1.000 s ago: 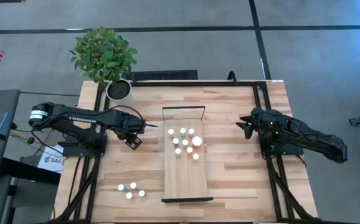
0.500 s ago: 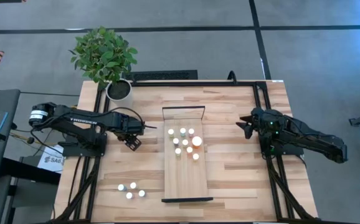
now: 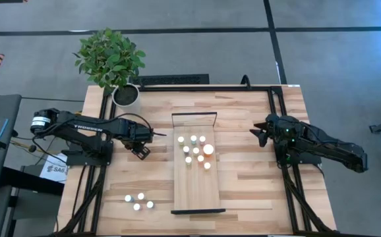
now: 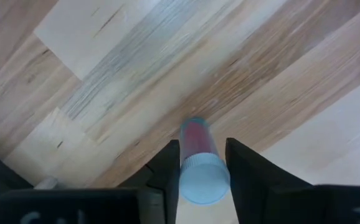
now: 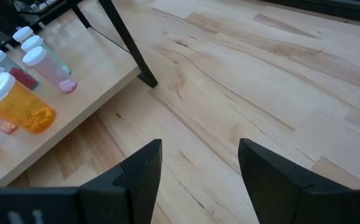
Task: Pick and place medicine bottles onto shelf by color
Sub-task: Put the blue pill bottle on the shelf
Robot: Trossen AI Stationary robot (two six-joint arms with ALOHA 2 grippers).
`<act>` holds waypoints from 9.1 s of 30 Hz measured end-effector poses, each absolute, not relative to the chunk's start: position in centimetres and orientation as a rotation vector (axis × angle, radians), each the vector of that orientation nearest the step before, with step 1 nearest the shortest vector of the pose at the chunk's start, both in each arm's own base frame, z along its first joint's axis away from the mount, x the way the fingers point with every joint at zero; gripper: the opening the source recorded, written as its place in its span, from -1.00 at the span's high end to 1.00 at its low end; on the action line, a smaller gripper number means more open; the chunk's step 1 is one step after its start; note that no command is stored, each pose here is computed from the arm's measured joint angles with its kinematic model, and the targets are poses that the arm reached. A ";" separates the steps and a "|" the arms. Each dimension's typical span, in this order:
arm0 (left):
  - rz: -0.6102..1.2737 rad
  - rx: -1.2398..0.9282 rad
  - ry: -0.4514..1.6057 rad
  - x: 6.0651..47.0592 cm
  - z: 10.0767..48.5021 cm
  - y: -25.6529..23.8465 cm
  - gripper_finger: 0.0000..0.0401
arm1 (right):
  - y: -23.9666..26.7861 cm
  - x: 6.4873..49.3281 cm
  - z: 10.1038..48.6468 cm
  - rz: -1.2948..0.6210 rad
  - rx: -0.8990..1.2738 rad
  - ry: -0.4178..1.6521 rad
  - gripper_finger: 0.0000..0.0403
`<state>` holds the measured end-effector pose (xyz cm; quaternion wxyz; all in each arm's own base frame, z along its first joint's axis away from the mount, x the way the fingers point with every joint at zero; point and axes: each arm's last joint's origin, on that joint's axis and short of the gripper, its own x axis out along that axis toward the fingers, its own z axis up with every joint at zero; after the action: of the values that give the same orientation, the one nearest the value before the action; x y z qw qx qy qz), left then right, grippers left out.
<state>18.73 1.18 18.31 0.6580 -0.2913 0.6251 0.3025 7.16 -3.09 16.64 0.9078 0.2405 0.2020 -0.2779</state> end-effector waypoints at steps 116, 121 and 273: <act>0.423 -0.497 1.322 39.3 25.5 -8.1 0.23 | -3.1 7.2 16.6 -0.573 0.496 0.416 -0.16; 0.449 -0.439 1.279 39.2 28.1 -8.1 0.22 | -3.1 7.2 16.6 -0.573 0.496 0.416 -0.16; -0.094 -0.103 1.281 14.0 18.3 -19.5 0.10 | -3.1 7.2 16.6 -0.573 0.496 0.417 -0.16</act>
<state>14.01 -19.46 18.28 0.7995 -0.0478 0.5972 -0.0438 7.16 -3.09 16.64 0.9079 0.2405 0.2018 -0.2778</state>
